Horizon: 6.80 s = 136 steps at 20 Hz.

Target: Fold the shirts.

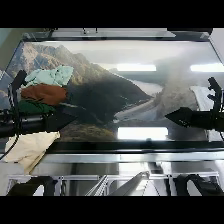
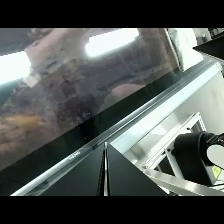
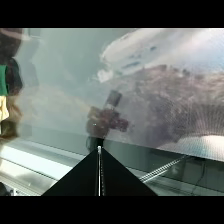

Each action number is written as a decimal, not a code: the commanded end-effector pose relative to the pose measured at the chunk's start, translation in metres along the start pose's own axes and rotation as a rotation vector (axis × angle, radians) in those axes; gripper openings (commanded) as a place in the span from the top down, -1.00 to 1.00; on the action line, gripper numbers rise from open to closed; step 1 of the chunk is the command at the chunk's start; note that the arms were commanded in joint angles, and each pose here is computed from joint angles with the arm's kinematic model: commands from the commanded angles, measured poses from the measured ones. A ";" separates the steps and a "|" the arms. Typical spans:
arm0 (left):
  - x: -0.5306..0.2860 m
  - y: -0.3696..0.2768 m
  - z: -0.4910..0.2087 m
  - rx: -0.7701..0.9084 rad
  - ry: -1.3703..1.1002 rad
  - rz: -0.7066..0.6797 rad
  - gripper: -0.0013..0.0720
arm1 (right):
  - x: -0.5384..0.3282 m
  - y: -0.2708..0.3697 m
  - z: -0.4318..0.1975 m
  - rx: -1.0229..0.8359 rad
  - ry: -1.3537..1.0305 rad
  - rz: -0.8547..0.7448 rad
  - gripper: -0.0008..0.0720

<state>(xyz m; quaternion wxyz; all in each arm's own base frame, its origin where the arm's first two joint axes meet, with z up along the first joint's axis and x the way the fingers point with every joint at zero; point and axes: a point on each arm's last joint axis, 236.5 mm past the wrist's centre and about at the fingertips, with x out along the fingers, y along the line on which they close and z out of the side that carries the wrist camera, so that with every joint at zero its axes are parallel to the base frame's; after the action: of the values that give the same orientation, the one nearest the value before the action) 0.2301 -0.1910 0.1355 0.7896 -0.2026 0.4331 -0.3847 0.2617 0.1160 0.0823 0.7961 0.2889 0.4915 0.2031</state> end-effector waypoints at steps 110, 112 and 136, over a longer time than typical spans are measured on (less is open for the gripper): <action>0.011 -0.206 0.107 0.347 -0.062 -0.581 0.91 | -0.075 0.228 0.023 -0.662 -0.316 0.668 0.91; -0.050 -0.276 0.119 0.523 -0.237 -0.639 0.91 | -0.142 0.267 0.028 -0.792 -0.524 0.664 0.91; 0.116 0.130 0.160 -0.071 0.229 -0.036 -0.98 | 0.168 0.040 0.153 -0.219 -0.085 0.318 -0.21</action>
<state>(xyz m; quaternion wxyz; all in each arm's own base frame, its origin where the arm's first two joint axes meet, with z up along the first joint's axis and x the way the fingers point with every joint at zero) 0.4507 -0.2383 0.1147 0.7462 -0.1639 0.4824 -0.4285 0.4676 0.2158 0.0764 0.8119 0.2731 0.3565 0.3730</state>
